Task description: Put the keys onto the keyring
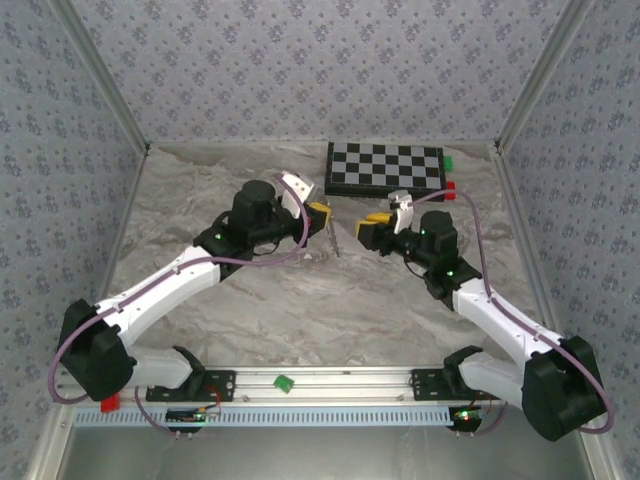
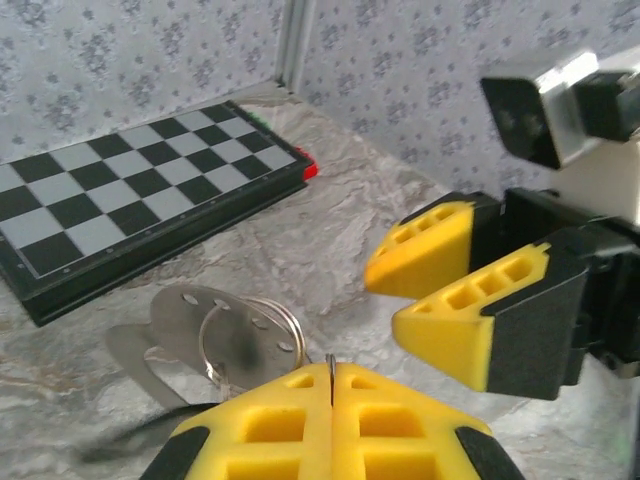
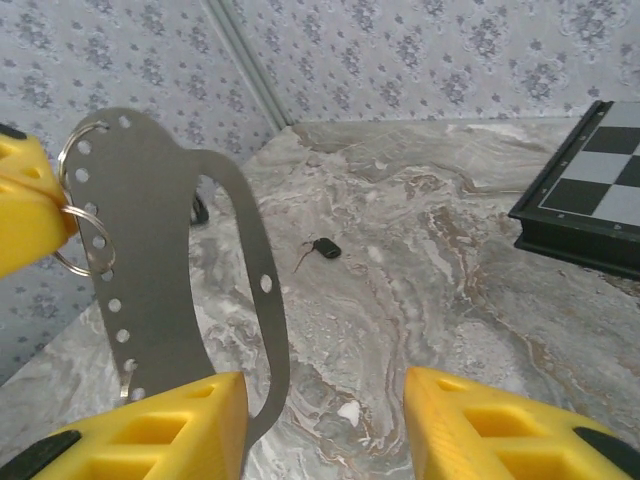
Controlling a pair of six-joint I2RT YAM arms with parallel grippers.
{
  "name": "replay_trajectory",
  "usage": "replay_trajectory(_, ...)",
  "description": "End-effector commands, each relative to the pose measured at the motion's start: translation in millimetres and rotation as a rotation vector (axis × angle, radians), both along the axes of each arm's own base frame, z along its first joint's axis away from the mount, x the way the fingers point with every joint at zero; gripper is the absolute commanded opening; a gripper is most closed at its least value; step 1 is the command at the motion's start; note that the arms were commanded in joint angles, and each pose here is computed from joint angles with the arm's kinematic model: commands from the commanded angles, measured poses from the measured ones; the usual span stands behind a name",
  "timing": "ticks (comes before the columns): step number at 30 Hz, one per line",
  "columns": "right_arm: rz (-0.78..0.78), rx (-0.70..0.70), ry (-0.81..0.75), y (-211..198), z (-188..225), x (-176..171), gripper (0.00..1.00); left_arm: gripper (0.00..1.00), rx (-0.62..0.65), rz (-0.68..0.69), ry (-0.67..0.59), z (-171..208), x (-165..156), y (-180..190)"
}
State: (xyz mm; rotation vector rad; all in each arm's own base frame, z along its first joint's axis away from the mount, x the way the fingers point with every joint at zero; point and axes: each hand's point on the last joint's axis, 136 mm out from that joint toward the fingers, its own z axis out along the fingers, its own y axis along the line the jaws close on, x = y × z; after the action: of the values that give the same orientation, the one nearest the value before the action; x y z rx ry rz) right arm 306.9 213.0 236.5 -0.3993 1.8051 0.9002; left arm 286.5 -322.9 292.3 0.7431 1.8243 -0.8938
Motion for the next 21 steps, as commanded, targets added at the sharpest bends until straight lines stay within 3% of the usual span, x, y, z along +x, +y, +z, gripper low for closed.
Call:
replay_trajectory(1, 0.034, 0.038, -0.026, 3.0, 3.6, -4.2, 0.46, 0.00, -0.106, -0.085, -0.002, 26.8, -14.3, -5.1)
replay_trajectory(12, 0.036, 0.052, -0.029, 0.8, 1.0, -11.9, 0.46, 0.00, -0.193, -0.070, 0.103, 30.4, -10.4, -7.9)
replay_trajectory(21, 0.058, 0.070, -0.036, 3.1, 5.3, -16.1, 0.45, 0.00, -0.186, -0.073, 0.102, 24.5, -10.7, -7.9)
